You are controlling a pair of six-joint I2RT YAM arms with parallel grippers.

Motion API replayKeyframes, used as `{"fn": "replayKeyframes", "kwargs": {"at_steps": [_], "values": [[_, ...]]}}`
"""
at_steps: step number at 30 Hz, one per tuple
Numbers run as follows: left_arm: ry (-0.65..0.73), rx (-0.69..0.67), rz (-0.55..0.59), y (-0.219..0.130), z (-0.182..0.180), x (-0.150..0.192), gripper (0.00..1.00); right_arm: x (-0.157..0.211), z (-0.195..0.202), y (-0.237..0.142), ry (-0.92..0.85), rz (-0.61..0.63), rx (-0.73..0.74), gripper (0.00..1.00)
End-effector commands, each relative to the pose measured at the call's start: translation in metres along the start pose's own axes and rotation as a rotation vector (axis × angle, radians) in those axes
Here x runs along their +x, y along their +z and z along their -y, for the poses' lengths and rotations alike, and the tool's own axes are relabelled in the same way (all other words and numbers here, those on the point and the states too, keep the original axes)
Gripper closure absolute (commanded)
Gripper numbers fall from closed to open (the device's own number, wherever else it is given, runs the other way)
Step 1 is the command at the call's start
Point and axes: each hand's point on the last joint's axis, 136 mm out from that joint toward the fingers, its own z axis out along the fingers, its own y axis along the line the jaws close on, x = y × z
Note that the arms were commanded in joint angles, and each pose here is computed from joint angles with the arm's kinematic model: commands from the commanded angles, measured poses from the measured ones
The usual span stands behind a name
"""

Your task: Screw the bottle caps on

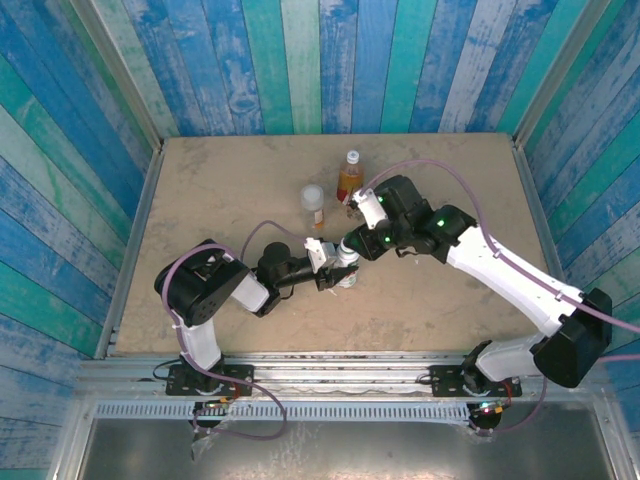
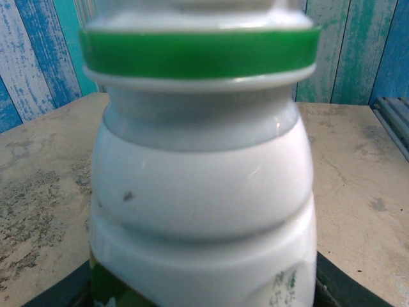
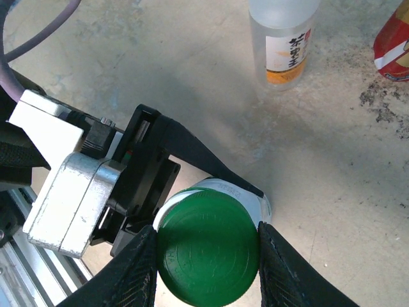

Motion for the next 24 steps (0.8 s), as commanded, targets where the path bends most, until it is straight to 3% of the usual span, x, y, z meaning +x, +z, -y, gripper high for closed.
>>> {"fn": "replayKeyframes", "kwargs": {"at_steps": [1, 15, 24], "values": [[-0.020, 0.015, -0.073, -0.002, 0.005, 0.016, 0.44, 0.001, -0.006, 0.000, -0.039, -0.034, -0.009, 0.62], [-0.023, 0.019, -0.074, -0.002, 0.006, 0.016, 0.44, 0.016, -0.017, 0.010, -0.167, -0.138, 0.040, 0.62], [-0.020, 0.018, -0.078, -0.003, 0.006, 0.017, 0.44, 0.027, -0.010, 0.020, -0.152, -0.242, 0.080, 0.62]]}}
